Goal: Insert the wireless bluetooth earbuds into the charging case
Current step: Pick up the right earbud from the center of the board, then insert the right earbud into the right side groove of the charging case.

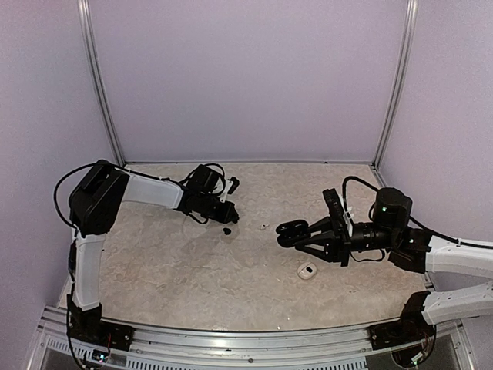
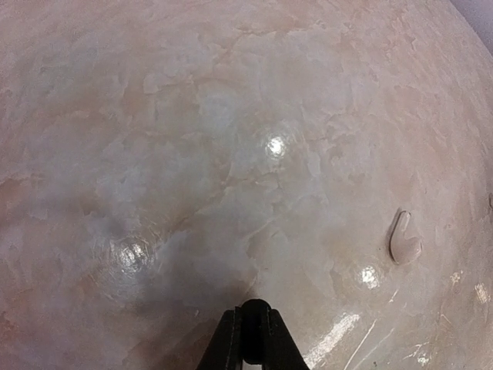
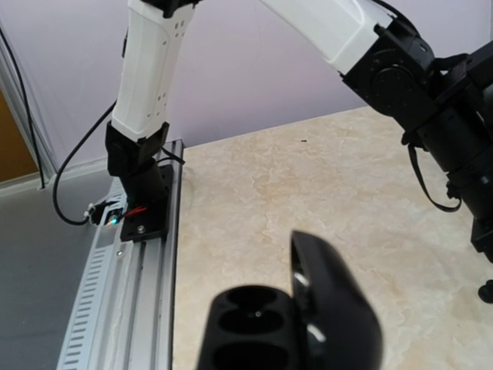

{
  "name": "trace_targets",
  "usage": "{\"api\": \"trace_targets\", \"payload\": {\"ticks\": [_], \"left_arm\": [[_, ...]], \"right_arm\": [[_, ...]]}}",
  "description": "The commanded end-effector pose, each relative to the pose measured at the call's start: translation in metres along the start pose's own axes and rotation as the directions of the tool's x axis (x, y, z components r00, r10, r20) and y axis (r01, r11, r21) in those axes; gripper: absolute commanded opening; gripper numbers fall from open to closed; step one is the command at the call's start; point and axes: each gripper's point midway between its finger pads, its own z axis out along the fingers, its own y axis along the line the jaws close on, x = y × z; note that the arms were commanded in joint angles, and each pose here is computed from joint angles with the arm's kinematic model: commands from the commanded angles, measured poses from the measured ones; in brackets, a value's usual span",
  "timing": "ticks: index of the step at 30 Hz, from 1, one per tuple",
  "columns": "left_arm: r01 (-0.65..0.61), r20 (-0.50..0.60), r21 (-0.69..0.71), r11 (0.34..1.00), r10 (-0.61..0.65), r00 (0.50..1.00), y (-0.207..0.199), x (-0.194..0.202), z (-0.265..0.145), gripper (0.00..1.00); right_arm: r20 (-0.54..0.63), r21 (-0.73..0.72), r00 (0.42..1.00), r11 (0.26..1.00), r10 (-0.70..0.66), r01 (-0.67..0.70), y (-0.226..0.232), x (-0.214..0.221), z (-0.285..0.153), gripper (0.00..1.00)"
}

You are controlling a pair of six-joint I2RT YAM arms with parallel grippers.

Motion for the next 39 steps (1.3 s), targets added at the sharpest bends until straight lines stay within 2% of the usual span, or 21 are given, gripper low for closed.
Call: {"api": "trace_targets", "payload": {"ticks": [1,5,9,13,17,20,23,25,28,32,35,39], "left_arm": [[0.003,-0.09,0.026,1.0,-0.001,0.996,-0.004,0.029,0.014,0.1],[-0.004,-0.086,0.027,1.0,0.007,0.996,-0.004,0.029,0.012,0.01],[-0.038,-0.014,0.042,0.998,0.039,0.999,-0.012,0.015,-0.006,0.0],[-0.135,0.133,0.091,0.987,0.123,0.984,-0.041,-0.015,-0.048,0.0],[-0.242,0.301,0.12,0.963,0.197,0.933,-0.078,-0.046,-0.111,0.0],[-0.26,0.348,0.08,0.962,0.217,0.912,-0.09,-0.057,-0.143,0.0],[-0.292,0.389,0.108,0.95,0.23,0.892,-0.108,-0.061,-0.177,0.0],[-0.342,0.444,0.123,0.932,0.257,0.858,-0.127,-0.061,-0.203,0.0],[-0.483,0.53,0.095,0.871,0.366,0.765,-0.164,-0.05,-0.239,0.0],[-0.598,0.61,0.128,0.791,0.413,0.676,-0.209,-0.033,-0.278,0.0],[-0.665,0.644,0.148,0.732,0.439,0.626,-0.239,-0.019,-0.3,0.0],[-0.721,0.66,0.178,0.67,0.462,0.592,-0.271,-0.002,-0.313,0.0]], "right_arm": [[0.025,0.011,0.999,0.999,-0.031,0.031,0.001,-0.011,-0.003,0.0],[0.025,0.01,0.999,0.999,-0.036,0.036,0.001,-0.011,-0.003,0.0],[0.021,0.008,0.999,0.999,-0.049,0.049,0.002,-0.011,-0.004,0.0],[0.017,-0.017,0.997,0.997,-0.073,0.073,0.006,-0.011,-0.003,0.0],[0.013,-0.037,0.995,0.995,-0.096,0.096,0.01,-0.013,-0.003,0.0],[0.008,-0.045,0.994,0.993,-0.108,0.109,0.011,-0.016,-0.002,0.0],[-0.004,-0.065,0.993,0.991,-0.115,0.114,0.015,-0.018,0.0,0.0],[-0.01,-0.075,0.992,0.989,-0.127,0.126,0.018,-0.019,0.001,0.0],[-0.023,-0.094,0.987,0.984,-0.156,0.153,0.022,-0.019,0.004,0.0],[-0.043,-0.117,0.98,0.975,-0.196,0.19,0.027,-0.019,0.013,0.0],[-0.071,-0.13,0.972,0.968,-0.226,0.216,0.031,-0.016,0.023,0.0],[-0.118,-0.147,0.961,0.962,-0.249,0.231,0.035,-0.008,0.039,0.0]]}}
